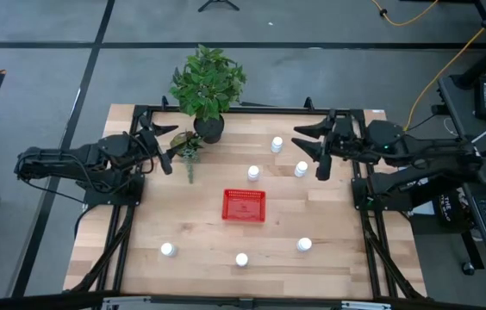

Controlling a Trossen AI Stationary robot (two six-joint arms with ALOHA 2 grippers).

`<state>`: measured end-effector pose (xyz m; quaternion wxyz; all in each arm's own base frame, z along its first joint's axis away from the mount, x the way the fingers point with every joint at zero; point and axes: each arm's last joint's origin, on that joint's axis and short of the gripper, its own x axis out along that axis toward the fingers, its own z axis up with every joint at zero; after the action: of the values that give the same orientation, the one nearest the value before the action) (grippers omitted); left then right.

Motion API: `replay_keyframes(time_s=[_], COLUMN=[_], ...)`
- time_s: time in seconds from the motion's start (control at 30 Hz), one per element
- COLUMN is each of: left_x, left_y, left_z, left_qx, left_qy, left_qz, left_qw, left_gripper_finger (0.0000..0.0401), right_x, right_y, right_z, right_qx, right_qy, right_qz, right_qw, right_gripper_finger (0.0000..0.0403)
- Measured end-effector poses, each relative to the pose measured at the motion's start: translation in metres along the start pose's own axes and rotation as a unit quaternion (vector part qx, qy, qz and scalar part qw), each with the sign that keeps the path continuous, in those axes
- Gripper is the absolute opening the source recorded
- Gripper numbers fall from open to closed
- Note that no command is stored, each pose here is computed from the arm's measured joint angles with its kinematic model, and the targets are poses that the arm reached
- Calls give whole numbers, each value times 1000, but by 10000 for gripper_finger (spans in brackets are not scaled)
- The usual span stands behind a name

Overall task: Pick and place pill bottles into a basket
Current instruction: Put the white medicine bottle into the red basket

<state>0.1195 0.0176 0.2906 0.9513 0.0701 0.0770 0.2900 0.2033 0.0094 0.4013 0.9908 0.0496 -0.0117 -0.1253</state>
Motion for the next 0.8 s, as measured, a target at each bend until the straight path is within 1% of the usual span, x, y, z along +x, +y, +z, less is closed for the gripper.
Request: replay_keyframes(time_s=[0.8], left_x=[0], left_y=[0], left_z=[0], left_qx=[4], left_qy=[0], left_qz=[0], left_qw=[1000], left_gripper_finger=[267], right_x=[25], right_y=[7], right_z=[-20], right_qx=[-15], right_qy=[44], right_qz=[-4], right_qw=[999], right_gripper_finger=[163])
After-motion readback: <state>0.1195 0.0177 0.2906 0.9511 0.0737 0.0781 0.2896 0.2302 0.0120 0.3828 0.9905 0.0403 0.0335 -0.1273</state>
